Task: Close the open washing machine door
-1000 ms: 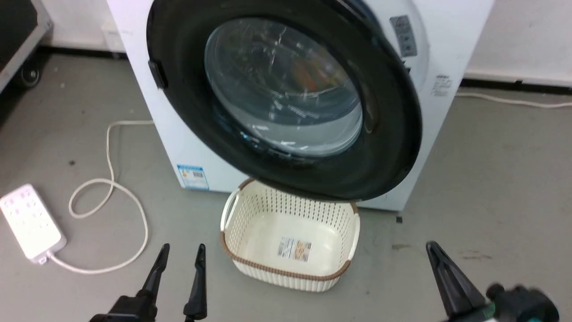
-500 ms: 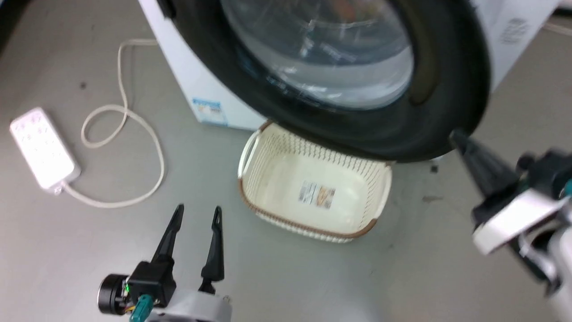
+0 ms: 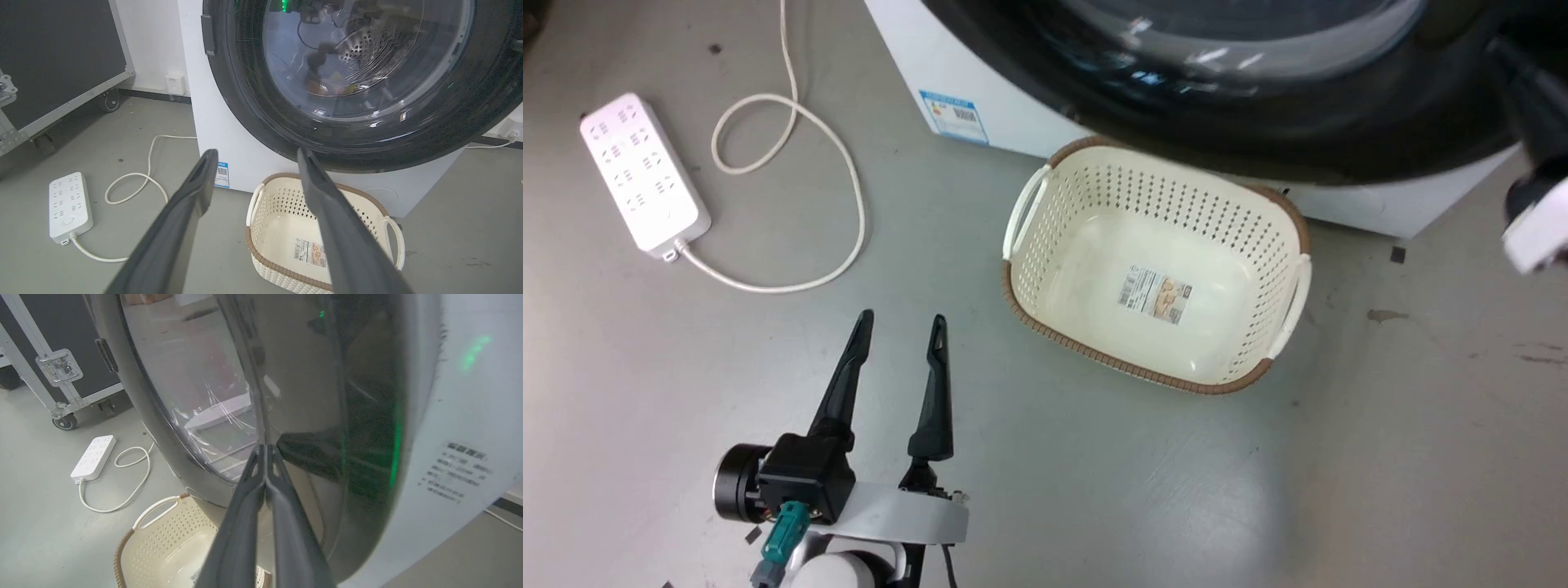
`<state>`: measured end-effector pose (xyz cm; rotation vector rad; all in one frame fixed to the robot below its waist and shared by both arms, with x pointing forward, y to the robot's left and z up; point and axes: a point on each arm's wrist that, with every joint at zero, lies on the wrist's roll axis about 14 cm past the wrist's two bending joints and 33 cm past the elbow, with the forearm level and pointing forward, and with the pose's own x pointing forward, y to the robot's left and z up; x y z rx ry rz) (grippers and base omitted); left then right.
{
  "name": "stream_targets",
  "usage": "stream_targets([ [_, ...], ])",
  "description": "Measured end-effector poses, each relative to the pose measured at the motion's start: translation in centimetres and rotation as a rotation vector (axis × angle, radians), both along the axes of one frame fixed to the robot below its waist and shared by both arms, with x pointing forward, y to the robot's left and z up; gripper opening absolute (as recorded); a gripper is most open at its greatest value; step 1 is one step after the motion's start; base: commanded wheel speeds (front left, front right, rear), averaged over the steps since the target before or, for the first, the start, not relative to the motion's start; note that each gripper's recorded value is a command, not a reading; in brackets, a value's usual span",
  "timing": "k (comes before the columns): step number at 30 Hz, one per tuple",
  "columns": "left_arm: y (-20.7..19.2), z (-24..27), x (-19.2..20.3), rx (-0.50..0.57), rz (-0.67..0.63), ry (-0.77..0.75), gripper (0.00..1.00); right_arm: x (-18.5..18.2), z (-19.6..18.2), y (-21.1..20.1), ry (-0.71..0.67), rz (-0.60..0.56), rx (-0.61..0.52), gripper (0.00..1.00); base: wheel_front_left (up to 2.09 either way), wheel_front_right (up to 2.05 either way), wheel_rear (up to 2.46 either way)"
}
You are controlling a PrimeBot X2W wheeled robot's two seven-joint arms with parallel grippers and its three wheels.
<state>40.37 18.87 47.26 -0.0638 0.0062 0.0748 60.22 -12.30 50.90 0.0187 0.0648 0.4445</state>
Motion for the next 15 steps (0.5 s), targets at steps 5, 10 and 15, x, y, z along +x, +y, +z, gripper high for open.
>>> stream_targets([
  [5,-0.2,-0.2,0.4,0.002,0.002,0.003,1.00,2.5,0.1,-0.9,0.020,-0.047,0.019,0.00,0.00,0.00,0.00],
  [10,-0.3,-0.3,0.7,0.002,0.000,0.005,1.00,4.3,0.0,-1.9,0.036,-0.093,0.026,0.00,0.00,0.00,0.00],
  [15,-0.4,-0.4,0.8,-0.003,0.004,0.006,1.00,4.8,-0.6,-1.6,0.051,-0.099,0.035,0.00,0.00,0.00,0.00],
])
